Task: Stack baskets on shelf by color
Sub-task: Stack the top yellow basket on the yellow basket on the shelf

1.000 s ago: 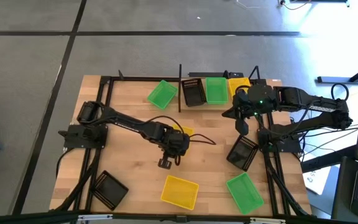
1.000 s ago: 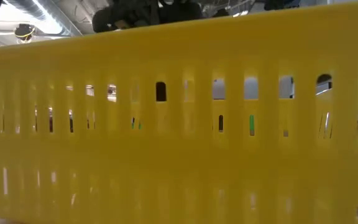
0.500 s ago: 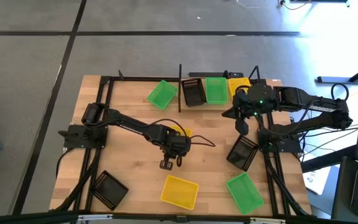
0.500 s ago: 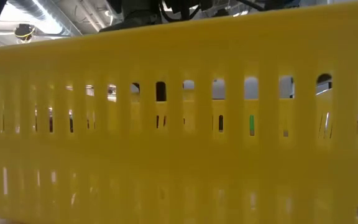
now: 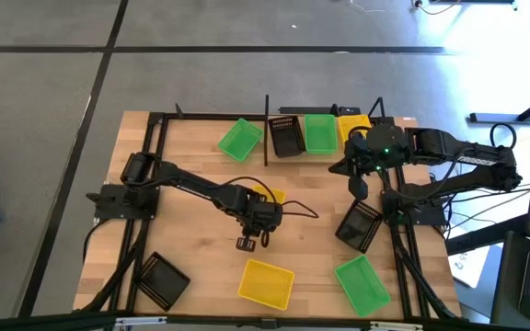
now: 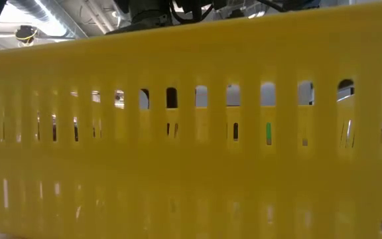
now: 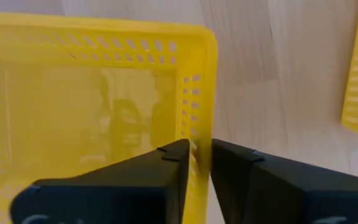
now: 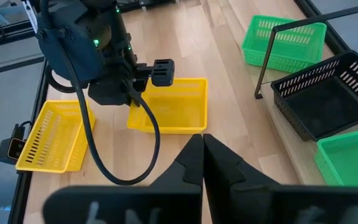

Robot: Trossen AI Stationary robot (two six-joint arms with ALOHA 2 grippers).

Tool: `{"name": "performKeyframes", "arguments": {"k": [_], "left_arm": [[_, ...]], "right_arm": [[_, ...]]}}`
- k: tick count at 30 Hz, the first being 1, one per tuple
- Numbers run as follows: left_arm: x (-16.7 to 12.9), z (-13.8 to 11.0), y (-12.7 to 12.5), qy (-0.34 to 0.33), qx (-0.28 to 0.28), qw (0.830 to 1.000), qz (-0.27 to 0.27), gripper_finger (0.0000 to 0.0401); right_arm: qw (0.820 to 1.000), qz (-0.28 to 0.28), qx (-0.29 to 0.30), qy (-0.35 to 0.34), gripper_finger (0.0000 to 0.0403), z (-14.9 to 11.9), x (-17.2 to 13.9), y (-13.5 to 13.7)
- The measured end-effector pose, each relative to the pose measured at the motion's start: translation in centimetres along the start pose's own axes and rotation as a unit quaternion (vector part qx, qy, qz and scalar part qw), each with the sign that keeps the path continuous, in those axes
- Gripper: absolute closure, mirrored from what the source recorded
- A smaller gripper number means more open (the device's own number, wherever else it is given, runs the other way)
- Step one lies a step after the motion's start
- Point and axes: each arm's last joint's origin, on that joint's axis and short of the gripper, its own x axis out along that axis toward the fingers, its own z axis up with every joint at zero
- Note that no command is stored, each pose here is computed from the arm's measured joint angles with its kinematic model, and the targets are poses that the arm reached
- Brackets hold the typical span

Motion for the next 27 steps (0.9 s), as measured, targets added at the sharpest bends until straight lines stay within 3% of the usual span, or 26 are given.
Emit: {"name": "performKeyframes", "arguments": {"k": [8,15,20,27], "left_arm": [[-3.2,2.3,-0.1,-0.007,-0.051,0.999,-0.001,0.0338],[-7.3,4.4,-0.1,-0.023,-0.049,0.999,-0.001,0.0342],[-10.0,3.6,0.2,0.002,-0.048,0.997,0.058,0.0343],[-15.9,1.8,0.6,-0.030,-0.052,0.990,0.130,0.0343]], "right_arm": [[1.000,0.001,0.004,0.000,0.0403,0.0,0.0,0.0],[0.998,0.003,-0.066,0.000,0.0403,0.0,0.0,0.0],[0.994,0.013,-0.110,-0.004,0.0403,0.1,-0.1,0.5],[0.992,0.008,-0.124,-0.036,0.0403,1.2,-1.4,1.5]]}}
